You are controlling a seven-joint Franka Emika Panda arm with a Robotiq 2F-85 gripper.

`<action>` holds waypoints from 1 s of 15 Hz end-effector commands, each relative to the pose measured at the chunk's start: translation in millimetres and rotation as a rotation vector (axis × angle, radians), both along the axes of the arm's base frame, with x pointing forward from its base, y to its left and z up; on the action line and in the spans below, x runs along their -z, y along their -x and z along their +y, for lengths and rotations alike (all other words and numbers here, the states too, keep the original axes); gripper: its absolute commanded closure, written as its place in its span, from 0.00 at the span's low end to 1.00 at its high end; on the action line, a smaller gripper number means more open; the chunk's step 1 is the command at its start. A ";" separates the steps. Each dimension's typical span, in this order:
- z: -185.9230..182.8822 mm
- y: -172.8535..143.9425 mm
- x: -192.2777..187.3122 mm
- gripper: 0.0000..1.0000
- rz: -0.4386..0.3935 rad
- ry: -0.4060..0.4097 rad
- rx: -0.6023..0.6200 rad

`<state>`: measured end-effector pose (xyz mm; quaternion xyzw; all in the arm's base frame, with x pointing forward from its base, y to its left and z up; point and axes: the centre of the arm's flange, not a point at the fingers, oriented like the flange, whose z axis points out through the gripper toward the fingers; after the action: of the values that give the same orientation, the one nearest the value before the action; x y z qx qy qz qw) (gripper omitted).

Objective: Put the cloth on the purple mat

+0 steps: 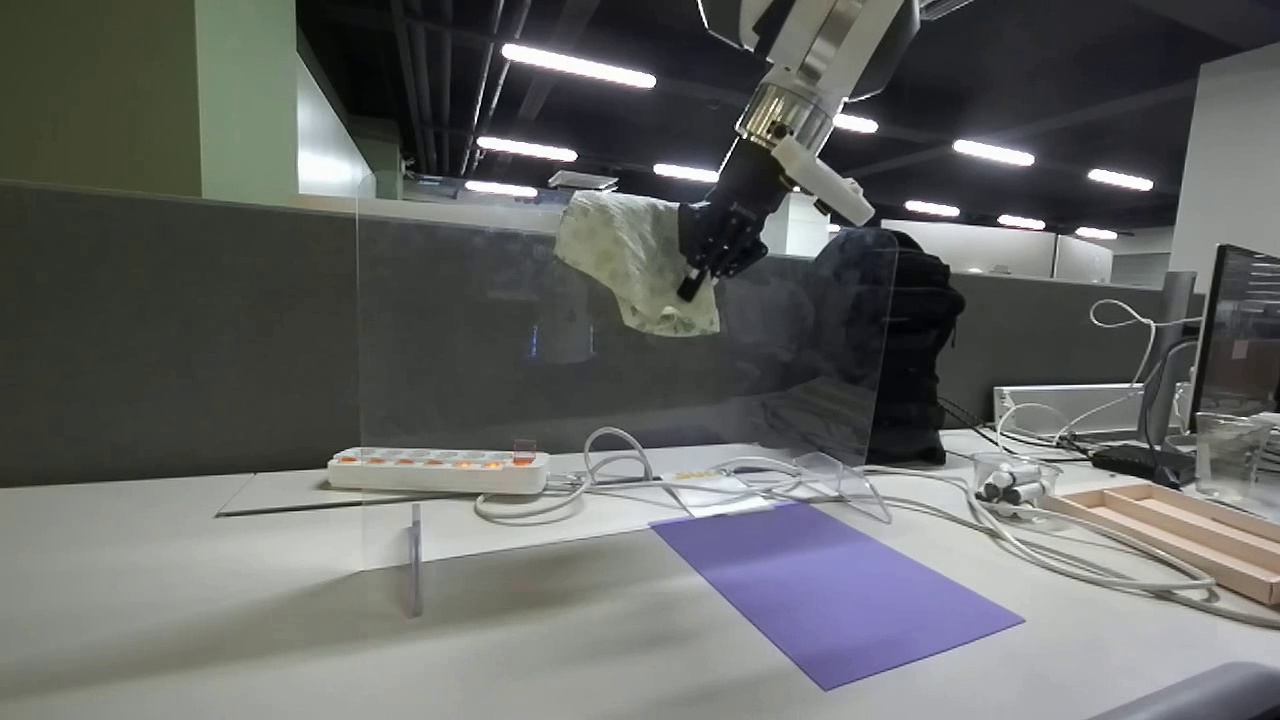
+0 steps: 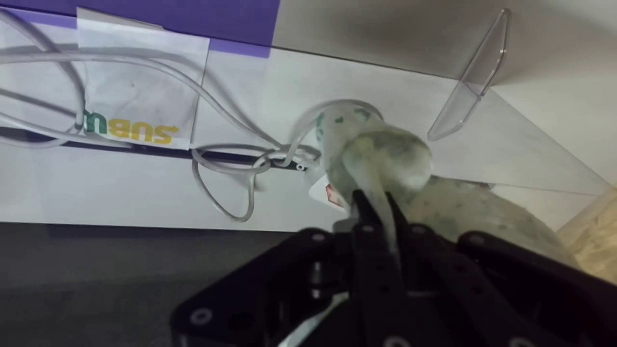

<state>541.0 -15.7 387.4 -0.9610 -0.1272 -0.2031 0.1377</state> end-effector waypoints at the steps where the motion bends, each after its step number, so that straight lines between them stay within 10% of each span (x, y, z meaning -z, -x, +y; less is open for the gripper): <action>1: -11.0 -0.9 -6.8 1.00 0.052 0.052 -0.036; 15: -26.2 82.3 -32.0 1.00 0.459 0.321 -0.493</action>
<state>477.4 -38.9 402.8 -0.9448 -0.3183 0.0497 0.0589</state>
